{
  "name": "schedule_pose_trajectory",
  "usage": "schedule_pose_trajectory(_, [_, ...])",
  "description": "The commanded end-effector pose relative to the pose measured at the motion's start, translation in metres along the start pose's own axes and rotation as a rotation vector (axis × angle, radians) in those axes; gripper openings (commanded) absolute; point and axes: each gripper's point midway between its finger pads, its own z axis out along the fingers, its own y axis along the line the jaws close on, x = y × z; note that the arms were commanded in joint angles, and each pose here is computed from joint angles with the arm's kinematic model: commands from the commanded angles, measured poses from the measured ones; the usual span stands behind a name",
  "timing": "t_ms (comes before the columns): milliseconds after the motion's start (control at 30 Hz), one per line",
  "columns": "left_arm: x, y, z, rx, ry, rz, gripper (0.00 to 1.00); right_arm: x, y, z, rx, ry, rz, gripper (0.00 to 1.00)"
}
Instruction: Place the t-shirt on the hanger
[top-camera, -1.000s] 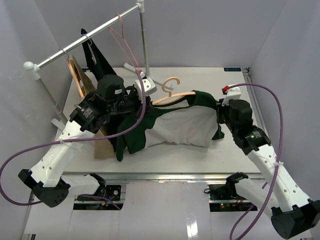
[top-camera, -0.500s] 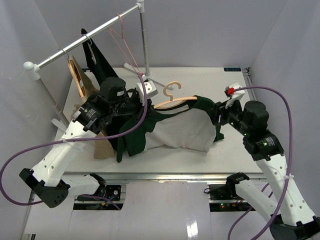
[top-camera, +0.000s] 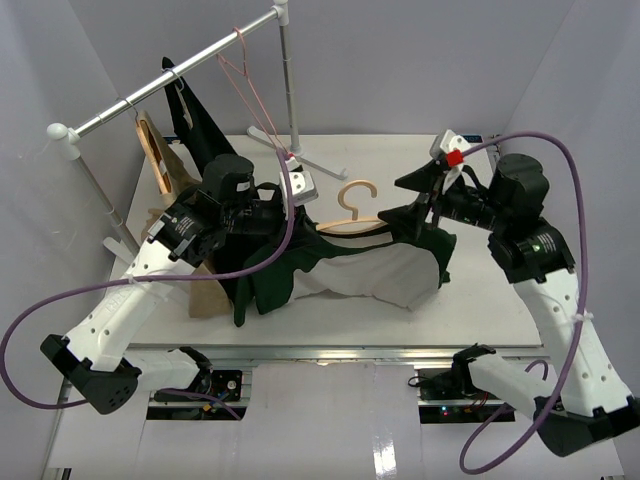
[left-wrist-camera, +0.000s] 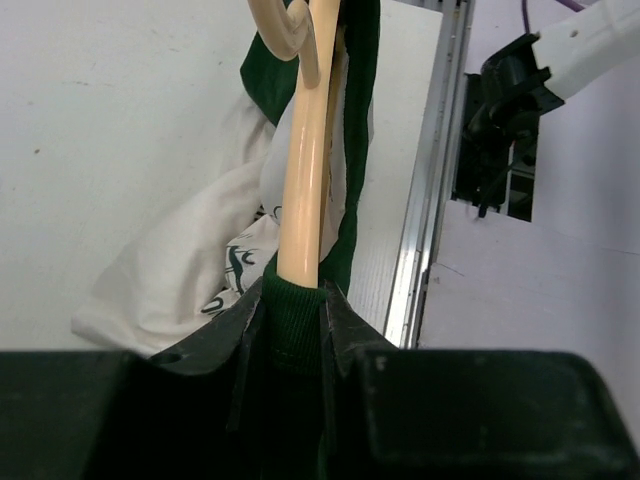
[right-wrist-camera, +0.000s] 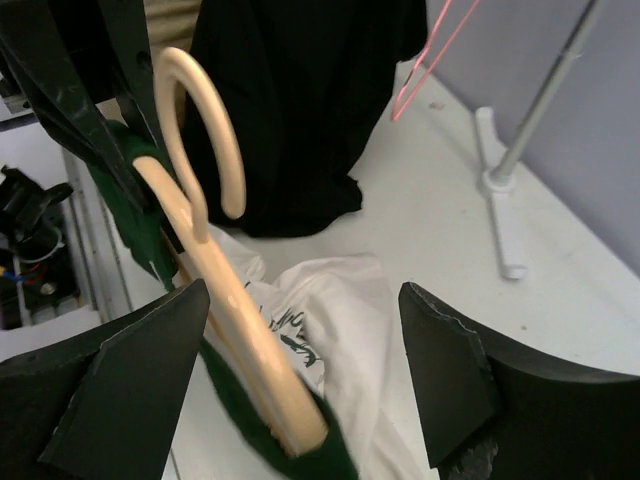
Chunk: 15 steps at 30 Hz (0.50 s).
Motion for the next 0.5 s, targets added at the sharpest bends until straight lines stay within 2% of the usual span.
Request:
schedule_pose_trajectory(0, [-0.021,-0.013,0.006,0.116,-0.075,0.027,0.0,-0.018,0.017,0.014,-0.141,-0.046,-0.033,0.83])
schedule_pose_trajectory(333, [-0.017,-0.01,0.017,0.136,-0.077,0.018,0.0,-0.006,0.032,0.043,-0.24,-0.06,-0.002,0.78])
schedule_pose_trajectory(467, [-0.02,-0.009,0.017,0.139,-0.083,0.019,0.0,0.004,0.038,0.055,-0.252,-0.051,0.025,0.62])
